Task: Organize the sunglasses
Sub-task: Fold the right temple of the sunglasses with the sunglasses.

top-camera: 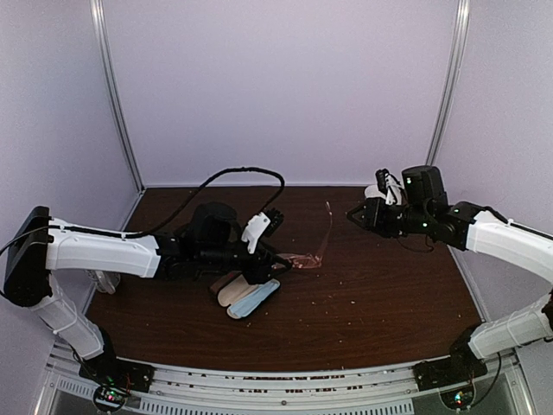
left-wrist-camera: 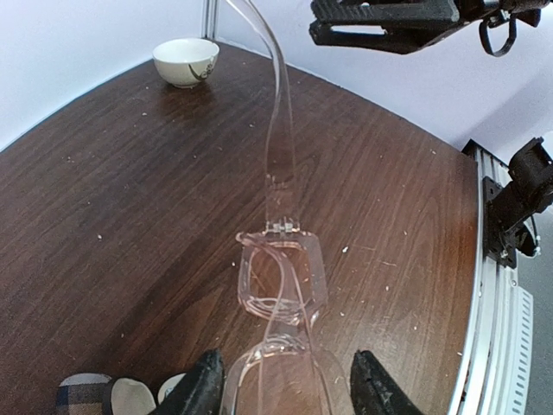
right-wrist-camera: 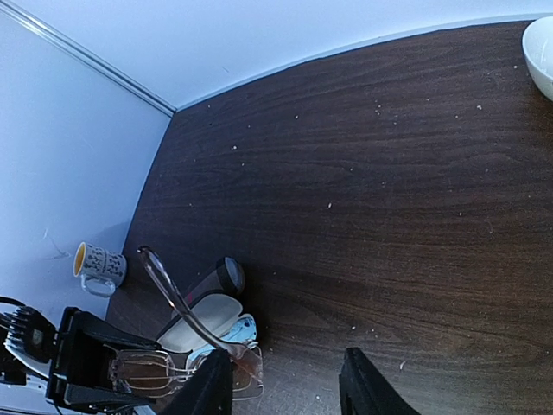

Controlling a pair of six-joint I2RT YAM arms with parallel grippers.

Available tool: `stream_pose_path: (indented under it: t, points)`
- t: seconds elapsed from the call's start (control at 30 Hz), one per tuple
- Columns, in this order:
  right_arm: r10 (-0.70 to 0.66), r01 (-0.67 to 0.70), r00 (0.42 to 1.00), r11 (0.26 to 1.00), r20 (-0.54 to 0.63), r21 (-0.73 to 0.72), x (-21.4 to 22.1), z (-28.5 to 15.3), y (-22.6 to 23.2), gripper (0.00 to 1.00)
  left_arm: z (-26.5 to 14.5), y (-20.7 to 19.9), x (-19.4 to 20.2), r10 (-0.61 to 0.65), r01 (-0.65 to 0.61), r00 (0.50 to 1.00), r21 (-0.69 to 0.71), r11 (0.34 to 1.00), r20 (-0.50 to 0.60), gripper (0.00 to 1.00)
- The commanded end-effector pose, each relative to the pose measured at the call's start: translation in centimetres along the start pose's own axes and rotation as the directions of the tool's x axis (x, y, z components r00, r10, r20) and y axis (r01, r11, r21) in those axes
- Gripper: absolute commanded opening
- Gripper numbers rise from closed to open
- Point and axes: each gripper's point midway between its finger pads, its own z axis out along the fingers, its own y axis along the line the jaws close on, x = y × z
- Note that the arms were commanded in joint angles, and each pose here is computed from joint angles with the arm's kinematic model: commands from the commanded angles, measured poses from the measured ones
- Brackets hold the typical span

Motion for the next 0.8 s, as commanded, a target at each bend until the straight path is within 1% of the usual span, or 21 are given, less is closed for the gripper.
stream_pose_path:
  t: [0.0,0.17,0.33,0.5,0.77]
  points:
    - [0.017,-0.018,1.0,0.999,-0.018,-0.045,0.8,1.3,1.3,0.42,-0.8,-0.2,-2.4,0.03,-0.031,0.996,0.008,0.999,0.088,0.19]
    - [0.015,-0.016,0.998,1.0,-0.066,-0.022,2.7,3.6,1.1,0.38,-0.7,-0.5,-2.5,0.026,-0.028,0.995,0.022,0.999,0.091,0.19]
    - [-0.018,0.011,0.995,0.998,-0.102,-0.064,3.8,4.9,2.7,0.34,-0.7,-0.5,-2.6,0.025,-0.028,0.996,0.026,0.999,0.091,0.19]
    - [-0.059,0.044,0.989,0.992,-0.135,-0.115,5.4,5.4,5.0,0.33,-0.3,-0.4,-2.2,0.017,-0.019,0.997,0.025,0.999,0.079,0.18]
    - [-0.063,0.035,0.981,0.988,-0.184,-0.149,8.5,6.5,7.1,0.32,-0.2,-0.3,-2.3,0.019,-0.02,0.997,0.022,1.0,0.077,0.18]
